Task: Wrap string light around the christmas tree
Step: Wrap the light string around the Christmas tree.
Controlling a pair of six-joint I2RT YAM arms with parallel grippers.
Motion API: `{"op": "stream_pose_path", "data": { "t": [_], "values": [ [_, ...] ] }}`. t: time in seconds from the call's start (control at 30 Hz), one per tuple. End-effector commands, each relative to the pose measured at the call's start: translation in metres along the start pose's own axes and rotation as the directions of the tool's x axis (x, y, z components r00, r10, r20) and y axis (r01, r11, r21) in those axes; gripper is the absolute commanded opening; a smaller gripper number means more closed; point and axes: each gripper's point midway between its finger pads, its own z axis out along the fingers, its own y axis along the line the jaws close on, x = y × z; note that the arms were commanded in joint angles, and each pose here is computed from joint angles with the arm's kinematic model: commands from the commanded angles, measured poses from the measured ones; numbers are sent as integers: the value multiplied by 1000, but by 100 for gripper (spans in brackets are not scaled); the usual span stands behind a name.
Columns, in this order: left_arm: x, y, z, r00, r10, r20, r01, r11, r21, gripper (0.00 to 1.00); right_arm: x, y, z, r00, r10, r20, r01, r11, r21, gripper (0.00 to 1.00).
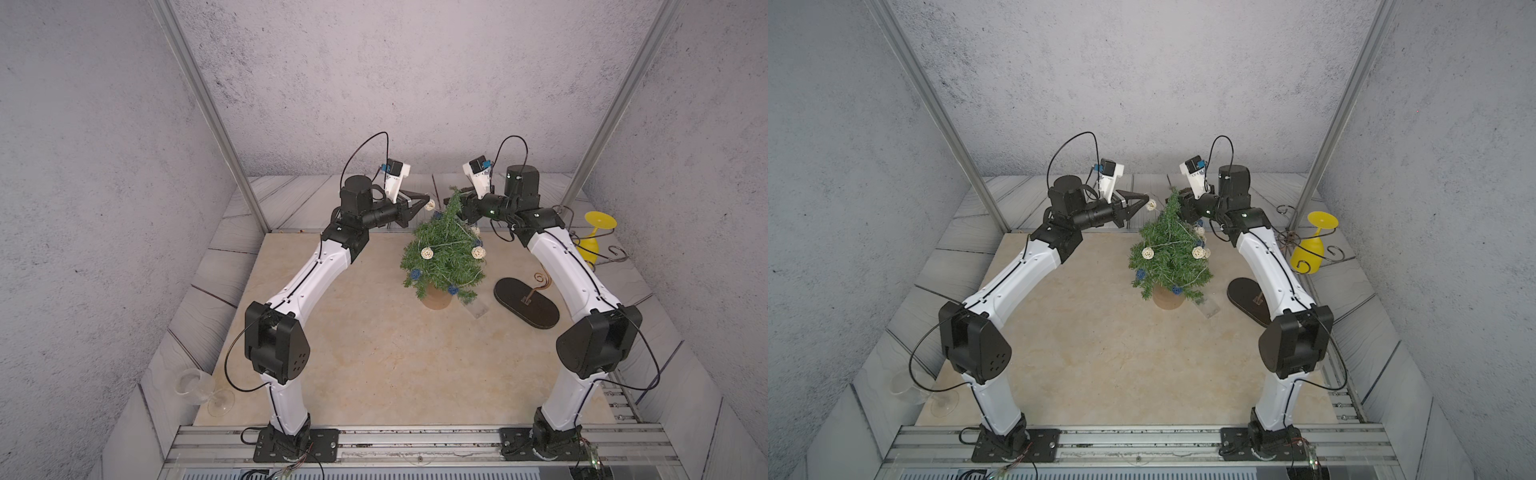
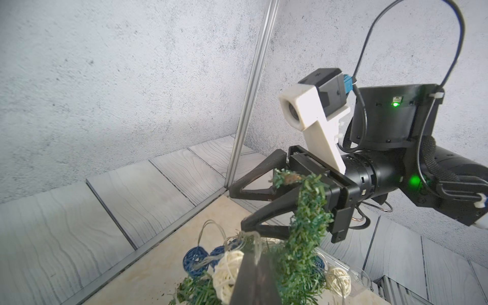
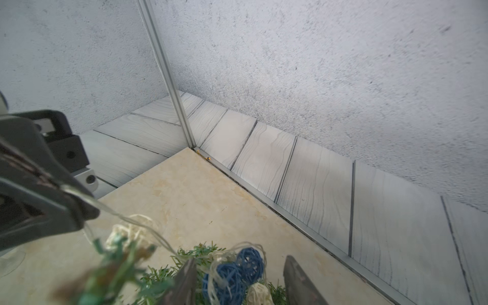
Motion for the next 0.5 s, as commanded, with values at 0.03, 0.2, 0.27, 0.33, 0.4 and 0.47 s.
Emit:
{"op": "stream_pose_path", "data": {
  "t": [0.03,0.2,0.27,0.33,0.4,0.47],
  "values": [
    [7,11,-5,1000,11,-28,-13,998,-69,0,-33,-1,-26,995,-20,95,12,996,85,53],
    [32,22,-2,997,-48,-66,42,995,-90,0,-33,-10,-29,995,-11,98,-2,990,138,54],
    [42,28,1,994,-66,-85,57,993,-105,0,-33,-12,-29,995,-10,97,-6,988,156,54],
    [52,33,3,992,-81,-98,70,992,-109,0,-34,-14,-31,995,-4,102,-13,986,164,54],
    [57,33,5,991,-89,-101,78,992,-102,0,-36,-12,-32,994,1,110,-19,986,164,54],
    [59,30,4,990,-98,-101,89,992,-88,0,-39,-11,-35,992,-4,123,-17,986,165,54]
  ]
}}
